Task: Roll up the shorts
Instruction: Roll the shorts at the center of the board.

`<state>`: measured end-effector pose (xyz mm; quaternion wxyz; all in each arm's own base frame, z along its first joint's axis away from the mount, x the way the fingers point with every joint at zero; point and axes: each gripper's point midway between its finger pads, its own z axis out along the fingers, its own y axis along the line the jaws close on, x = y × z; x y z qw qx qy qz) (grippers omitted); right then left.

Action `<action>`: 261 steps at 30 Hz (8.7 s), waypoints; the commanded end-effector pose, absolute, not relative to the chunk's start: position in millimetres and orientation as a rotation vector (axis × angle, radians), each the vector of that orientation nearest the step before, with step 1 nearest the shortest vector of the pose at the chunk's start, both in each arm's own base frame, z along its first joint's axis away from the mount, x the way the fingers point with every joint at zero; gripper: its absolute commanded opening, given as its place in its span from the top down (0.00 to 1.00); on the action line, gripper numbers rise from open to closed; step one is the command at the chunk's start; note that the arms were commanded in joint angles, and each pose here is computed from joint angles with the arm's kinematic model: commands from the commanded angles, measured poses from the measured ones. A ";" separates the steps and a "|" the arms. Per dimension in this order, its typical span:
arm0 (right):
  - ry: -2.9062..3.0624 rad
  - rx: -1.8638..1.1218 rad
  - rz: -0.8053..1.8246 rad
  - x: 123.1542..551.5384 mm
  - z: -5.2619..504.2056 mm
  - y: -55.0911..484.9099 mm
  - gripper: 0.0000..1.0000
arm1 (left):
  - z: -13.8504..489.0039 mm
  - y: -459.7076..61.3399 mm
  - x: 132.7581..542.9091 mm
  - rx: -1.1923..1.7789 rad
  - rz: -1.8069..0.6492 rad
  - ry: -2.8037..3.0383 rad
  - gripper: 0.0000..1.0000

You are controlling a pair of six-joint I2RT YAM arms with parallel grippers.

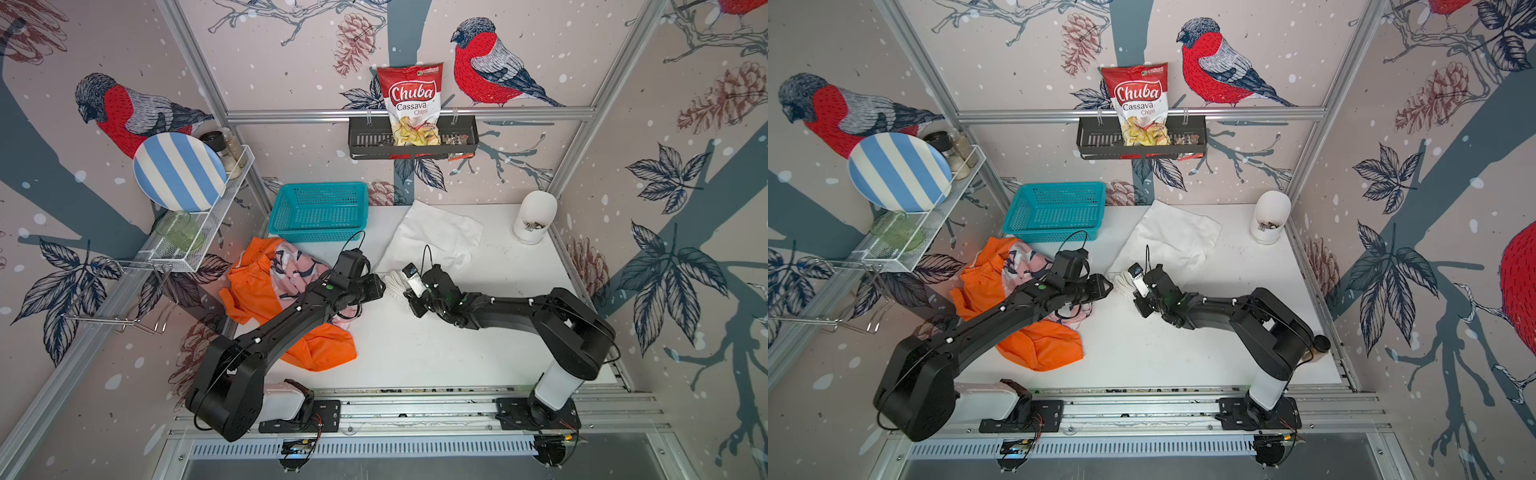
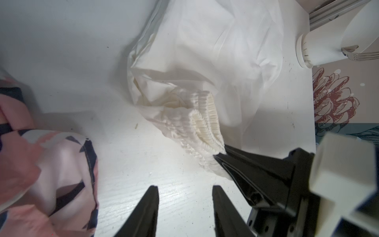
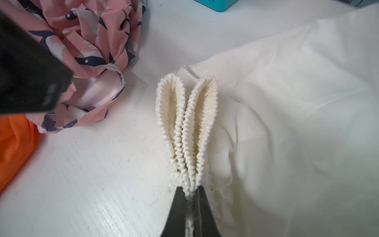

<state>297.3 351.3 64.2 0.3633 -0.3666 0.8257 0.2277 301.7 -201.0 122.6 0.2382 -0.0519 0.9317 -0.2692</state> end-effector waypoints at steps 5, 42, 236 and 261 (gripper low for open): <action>2.476 -0.782 1.149 293.5 22.6 357.5 1.00 | 104.8 -199.4 302.1 -0.170 -0.722 2.574 0.45; 2.594 -0.497 0.821 314.2 35.0 289.3 0.59 | 22.9 -220.0 334.0 -0.292 -0.857 2.631 0.94; 1.902 -1.323 -0.521 215.8 26.5 326.9 0.80 | 44.4 -224.2 301.5 -0.130 -0.814 2.702 0.88; 2.559 -0.476 1.719 201.7 50.9 355.7 1.00 | 99.9 -172.6 321.8 -0.198 -0.555 2.594 0.27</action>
